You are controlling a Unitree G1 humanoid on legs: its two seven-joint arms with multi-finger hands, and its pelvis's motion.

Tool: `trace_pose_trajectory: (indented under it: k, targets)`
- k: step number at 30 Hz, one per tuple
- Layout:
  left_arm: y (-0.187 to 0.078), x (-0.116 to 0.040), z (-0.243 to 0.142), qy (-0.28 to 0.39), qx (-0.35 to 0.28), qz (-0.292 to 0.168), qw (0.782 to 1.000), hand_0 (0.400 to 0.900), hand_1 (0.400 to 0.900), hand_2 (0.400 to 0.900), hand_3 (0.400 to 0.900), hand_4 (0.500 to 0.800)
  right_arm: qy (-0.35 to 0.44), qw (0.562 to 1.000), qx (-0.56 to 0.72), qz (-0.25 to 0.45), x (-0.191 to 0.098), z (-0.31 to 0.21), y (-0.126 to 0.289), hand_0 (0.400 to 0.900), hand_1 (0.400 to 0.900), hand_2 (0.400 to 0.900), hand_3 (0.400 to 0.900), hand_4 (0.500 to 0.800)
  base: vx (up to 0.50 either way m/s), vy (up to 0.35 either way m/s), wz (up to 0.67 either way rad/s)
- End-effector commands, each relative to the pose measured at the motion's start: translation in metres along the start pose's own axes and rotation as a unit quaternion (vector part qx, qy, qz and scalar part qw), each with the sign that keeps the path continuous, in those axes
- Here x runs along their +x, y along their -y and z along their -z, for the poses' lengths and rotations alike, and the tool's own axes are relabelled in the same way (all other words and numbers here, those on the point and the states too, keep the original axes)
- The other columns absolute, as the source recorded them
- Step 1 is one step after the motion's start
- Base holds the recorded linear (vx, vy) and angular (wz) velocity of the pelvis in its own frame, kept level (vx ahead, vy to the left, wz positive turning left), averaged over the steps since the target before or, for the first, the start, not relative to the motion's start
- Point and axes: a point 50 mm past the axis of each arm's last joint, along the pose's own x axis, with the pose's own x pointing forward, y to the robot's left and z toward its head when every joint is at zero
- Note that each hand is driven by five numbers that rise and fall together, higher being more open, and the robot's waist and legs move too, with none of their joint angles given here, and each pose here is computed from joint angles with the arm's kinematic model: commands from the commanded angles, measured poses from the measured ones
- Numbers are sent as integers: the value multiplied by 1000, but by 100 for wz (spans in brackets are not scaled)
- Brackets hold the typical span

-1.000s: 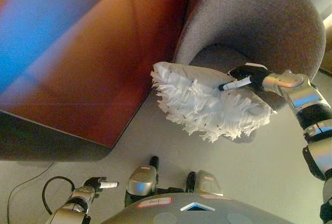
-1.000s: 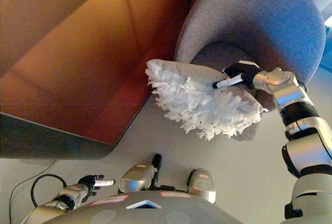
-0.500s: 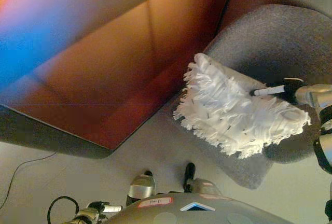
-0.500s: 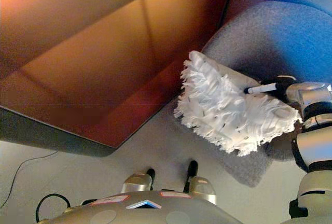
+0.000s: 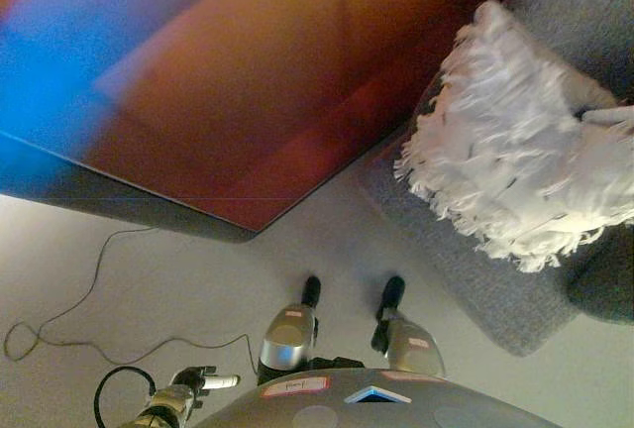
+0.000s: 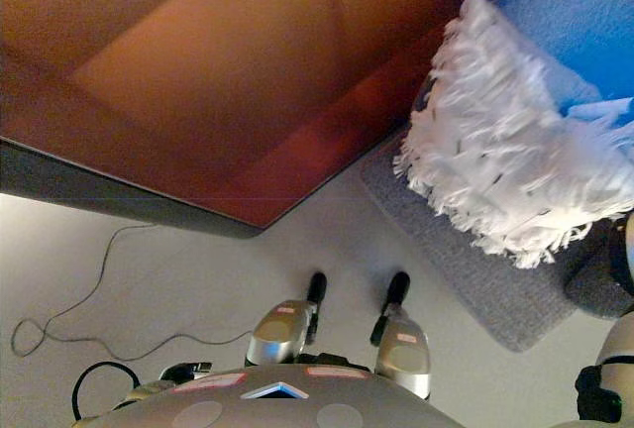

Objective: Pick up the pillow and put it on the sofa.

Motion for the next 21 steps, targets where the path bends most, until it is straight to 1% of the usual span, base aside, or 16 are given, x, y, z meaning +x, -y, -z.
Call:
trace_pose_trajectory:
  k: [1,4,10,18,21]
  targets:
    - [-36,-4,11,-22,14,-40,999,900,900,900,900,800,24,996,-16,80,-23,-21,47,900,900,900,900,800,67,41,-6]
    - [-34,-4,12,-12,19,-39,999,900,900,900,900,800,15,995,-11,93,-26,-12,58,900,900,900,900,800,34,-14,3]
    - [-21,-5,30,6,33,-57,998,900,900,900,900,800,15,990,9,139,-25,5,67,900,900,900,900,800,-46,-81,4]
    - [-21,-6,33,6,36,-61,997,900,900,900,900,800,9,981,0,191,-31,12,80,900,900,900,900,800,30,-16,-7]
    - [-23,-6,32,6,41,-62,997,900,900,900,900,800,3,981,-3,192,-31,16,83,900,900,900,900,800,27,-8,-9]
